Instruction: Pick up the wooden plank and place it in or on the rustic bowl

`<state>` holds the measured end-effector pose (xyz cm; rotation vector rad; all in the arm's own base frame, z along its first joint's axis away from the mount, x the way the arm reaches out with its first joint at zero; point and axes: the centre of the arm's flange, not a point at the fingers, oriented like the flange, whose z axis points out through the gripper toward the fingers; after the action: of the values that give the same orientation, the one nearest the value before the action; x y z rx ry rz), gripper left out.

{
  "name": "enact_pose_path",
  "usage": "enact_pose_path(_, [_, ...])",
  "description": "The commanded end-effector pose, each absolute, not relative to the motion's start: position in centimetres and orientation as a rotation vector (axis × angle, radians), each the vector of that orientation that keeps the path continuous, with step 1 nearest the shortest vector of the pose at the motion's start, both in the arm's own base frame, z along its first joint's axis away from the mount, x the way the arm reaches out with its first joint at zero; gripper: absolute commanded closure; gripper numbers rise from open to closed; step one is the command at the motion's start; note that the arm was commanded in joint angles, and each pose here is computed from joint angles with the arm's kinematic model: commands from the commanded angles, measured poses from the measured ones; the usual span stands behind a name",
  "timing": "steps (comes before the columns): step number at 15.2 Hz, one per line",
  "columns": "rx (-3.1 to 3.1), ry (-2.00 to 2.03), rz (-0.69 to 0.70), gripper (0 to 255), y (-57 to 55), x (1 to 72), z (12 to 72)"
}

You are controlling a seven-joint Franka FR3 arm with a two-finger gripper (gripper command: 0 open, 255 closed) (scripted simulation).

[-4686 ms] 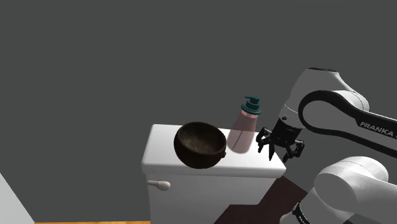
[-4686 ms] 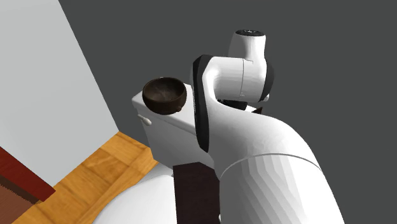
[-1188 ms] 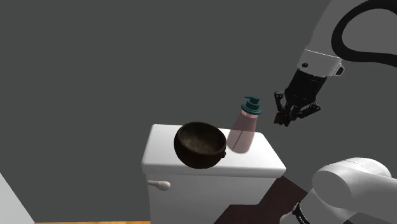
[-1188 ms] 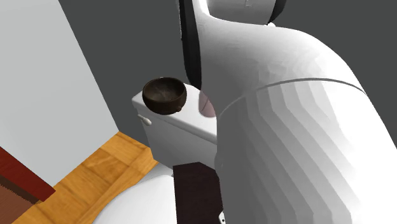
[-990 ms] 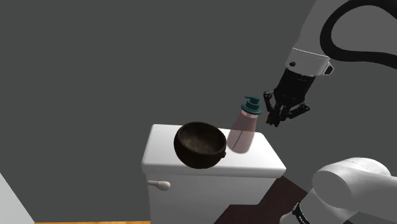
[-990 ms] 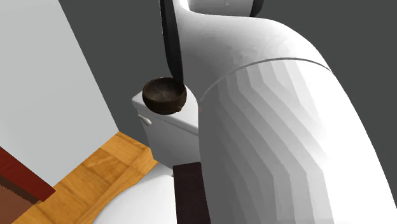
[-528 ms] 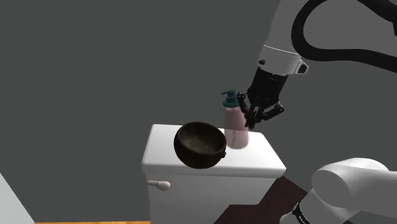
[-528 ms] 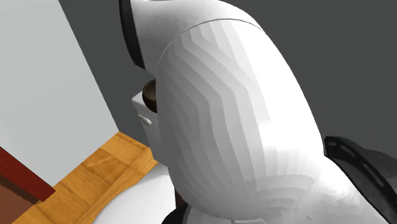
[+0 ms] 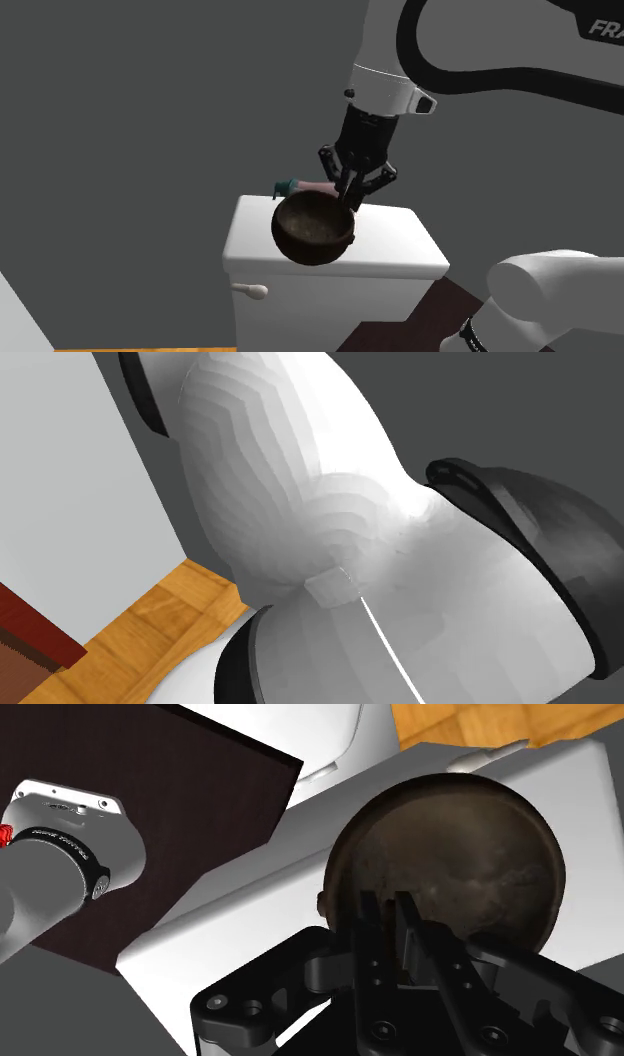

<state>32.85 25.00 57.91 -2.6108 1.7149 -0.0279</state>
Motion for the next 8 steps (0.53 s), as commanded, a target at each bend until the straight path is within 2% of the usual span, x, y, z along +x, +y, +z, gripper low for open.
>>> enact_pose_path(1, [-2.609,1.713,-0.026,255,27.3,34.2,57.9])
enact_pose_path(8, [-2.609,1.713,-0.026,255,31.0,36.1,55.7])
